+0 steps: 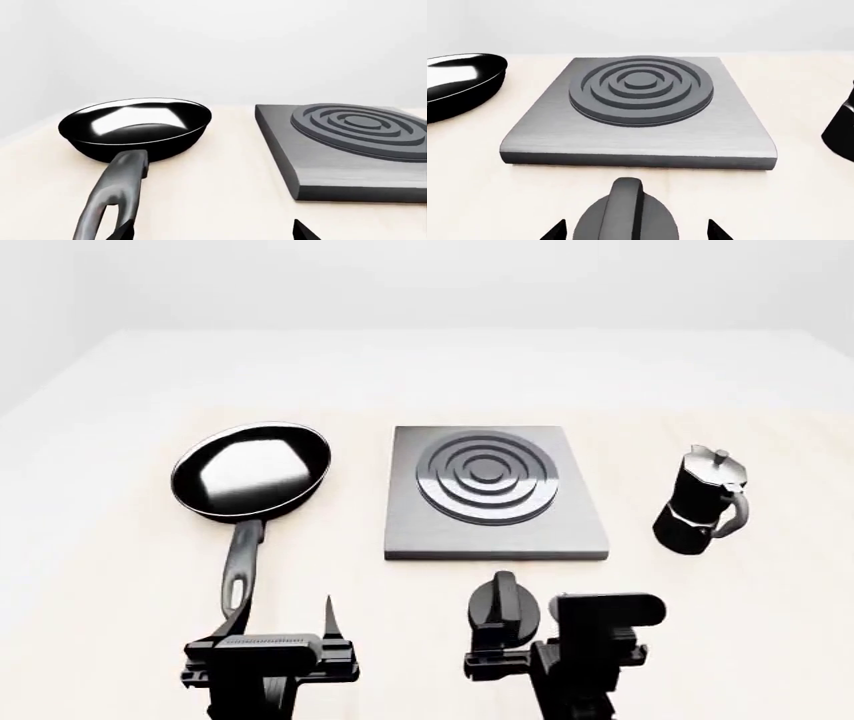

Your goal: Turn on the stove and put the frying pan on it.

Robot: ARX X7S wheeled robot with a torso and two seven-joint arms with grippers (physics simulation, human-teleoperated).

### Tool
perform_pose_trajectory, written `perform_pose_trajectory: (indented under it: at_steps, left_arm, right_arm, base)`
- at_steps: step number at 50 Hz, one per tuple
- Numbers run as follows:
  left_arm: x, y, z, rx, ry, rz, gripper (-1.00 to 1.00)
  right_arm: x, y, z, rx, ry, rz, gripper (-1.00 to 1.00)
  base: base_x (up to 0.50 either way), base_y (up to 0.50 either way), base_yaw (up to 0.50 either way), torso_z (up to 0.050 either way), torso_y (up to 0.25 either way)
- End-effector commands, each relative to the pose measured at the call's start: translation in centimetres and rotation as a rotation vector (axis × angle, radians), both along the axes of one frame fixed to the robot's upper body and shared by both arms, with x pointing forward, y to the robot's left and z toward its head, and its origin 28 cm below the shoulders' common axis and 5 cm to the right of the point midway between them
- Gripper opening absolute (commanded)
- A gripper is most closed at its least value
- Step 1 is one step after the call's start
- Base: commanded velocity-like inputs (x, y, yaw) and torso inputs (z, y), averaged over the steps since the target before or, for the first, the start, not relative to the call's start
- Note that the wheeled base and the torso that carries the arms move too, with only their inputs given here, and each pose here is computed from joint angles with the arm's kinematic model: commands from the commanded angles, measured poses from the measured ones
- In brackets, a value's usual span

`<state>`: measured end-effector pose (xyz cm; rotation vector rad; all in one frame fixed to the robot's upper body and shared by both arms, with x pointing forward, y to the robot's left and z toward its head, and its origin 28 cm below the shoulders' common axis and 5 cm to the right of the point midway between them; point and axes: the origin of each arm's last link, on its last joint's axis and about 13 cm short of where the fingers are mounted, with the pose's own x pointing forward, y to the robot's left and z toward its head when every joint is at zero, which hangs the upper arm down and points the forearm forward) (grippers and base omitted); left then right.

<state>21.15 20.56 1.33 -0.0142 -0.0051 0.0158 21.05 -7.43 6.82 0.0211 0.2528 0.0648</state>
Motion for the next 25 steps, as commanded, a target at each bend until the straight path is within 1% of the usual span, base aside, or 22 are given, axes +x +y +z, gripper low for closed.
perform_pose_trajectory:
  at_steps: [1,7,20,25]
  left_arm:
    - [-0.03,-0.03,0.06,-0.001,-0.001,-0.001,1.00]
    - [0.02,-0.02,-0.05,0.000,0.000,0.000,1.00]
    - [-0.01,0.02,-0.03,0.003,0.000,-0.001,1.00]
    - [0.02,0.02,-0.11,0.004,0.001,-0.001,1.00]
  right_arm:
    - [0.02,0.46,0.44,-0.002,0.080,-0.007,1.00]
    - [0.04,0.65,0.37,-0.023,0.116,-0.012,1.00]
    - [0.33,1.30,-0.04,-0.014,0.169,0.002,1.00]
    - [0.57,1.25,-0.44,-0.001,0.180,0.006,1.00]
  base:
    - [0.00,0.00,0.00,0.000,0.000]
    - [0.00,0.00,0.00,0.000,0.000]
    - [0.00,0.00,0.00,0.000,0.000]
    - [0.00,0.00,0.00,0.000,0.000]
